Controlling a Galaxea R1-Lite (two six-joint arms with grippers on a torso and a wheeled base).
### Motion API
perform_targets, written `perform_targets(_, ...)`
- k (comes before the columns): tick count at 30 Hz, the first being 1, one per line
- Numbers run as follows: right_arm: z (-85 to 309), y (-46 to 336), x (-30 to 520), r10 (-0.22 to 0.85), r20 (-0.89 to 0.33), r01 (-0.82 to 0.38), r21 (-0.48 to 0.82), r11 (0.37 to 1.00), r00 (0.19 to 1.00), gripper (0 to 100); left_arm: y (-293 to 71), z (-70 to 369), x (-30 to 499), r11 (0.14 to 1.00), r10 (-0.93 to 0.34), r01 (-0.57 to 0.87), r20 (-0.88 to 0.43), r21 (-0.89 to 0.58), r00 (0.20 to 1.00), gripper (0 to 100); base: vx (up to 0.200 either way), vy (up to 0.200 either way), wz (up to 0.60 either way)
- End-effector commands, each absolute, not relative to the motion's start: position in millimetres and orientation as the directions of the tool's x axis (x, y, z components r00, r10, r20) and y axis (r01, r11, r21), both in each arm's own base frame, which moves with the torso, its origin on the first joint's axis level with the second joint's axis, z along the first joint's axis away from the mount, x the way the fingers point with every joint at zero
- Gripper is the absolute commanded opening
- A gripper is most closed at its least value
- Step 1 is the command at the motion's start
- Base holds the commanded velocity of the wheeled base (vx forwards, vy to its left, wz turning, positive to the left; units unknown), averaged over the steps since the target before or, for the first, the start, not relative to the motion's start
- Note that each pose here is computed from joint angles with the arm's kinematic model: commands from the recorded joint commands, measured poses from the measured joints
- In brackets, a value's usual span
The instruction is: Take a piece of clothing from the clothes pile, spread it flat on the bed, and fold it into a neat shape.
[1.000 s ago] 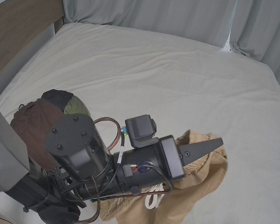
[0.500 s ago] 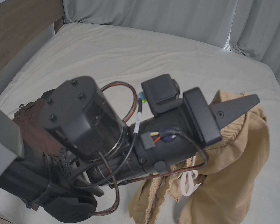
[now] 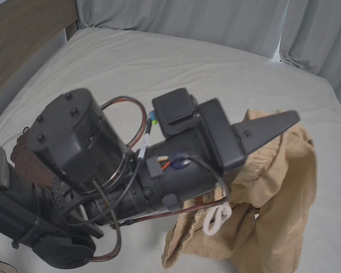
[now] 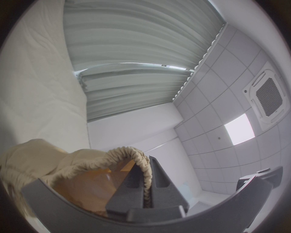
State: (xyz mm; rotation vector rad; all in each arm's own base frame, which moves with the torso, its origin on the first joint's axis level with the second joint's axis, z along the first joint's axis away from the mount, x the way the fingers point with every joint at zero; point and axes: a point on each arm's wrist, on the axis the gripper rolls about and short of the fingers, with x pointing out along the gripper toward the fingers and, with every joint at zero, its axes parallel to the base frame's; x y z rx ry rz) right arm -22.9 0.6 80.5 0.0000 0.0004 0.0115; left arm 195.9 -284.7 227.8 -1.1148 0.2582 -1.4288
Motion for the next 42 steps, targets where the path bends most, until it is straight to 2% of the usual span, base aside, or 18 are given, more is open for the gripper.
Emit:
perform_targets(1, 75.7, 0.6, -22.9, 0.011, 0.000, -0.011, 0.000, 1.000, 1.000, 100, -234.4, 187.2, 212.1, -0.035, -0.872, 0.615, 0.324, -0.788, 0.366, 0, 0.000, 0.000, 0.00)
perform_targets(4, 75.7, 0.6, -22.9, 0.011, 0.000, -0.011, 0.000, 1.000, 1.000, 100, -221.9, 165.3, 224.1, 0.075, -0.869, 0.609, 0.248, -0.789, 0.428, 0, 0.000, 0.000, 0.00)
perform_targets(7, 75.7, 0.6, -22.9, 0.011, 0.000, -0.011, 0.000, 1.000, 1.000, 100, -217.0, 152.2, 232.6, 0.133, -0.861, 0.600, 0.208, -0.789, 0.464, 0, 0.000, 0.000, 0.00)
perform_targets(17, 75.7, 0.6, -22.9, 0.011, 0.000, -0.011, 0.000, 1.000, 1.000, 100, -208.5, 144.0, 244.9, 0.179, -0.837, 0.577, 0.184, -0.797, 0.514, 0, 0.000, 0.000, 0.00)
perform_targets(27, 75.7, 0.6, -22.9, 0.012, 0.000, -0.012, 0.000, 1.000, 1.000, 100, -183.2, 131.9, 271.6, 0.264, -0.767, 0.524, 0.153, -0.810, 0.623, 0, 0.000, 0.000, 0.00)
perform_targets(34, 75.8, 0.6, -22.8, 0.011, -0.002, -0.011, -0.002, 1.000, 1.000, 100, -163.3, 130.7, 284.7, 0.329, -0.671, 0.475, 0.151, -0.816, 0.725, 0, 0.000, 0.000, 0.00)
perform_targets(42, 75.7, 0.6, -22.9, 0.011, 0.000, -0.011, -0.002, 1.000, 1.000, 100, -146.2, 119.8, 289.6, 0.391, -0.583, 0.394, 0.107, -0.832, 0.805, 0, 0.000, 0.000, 0.00)
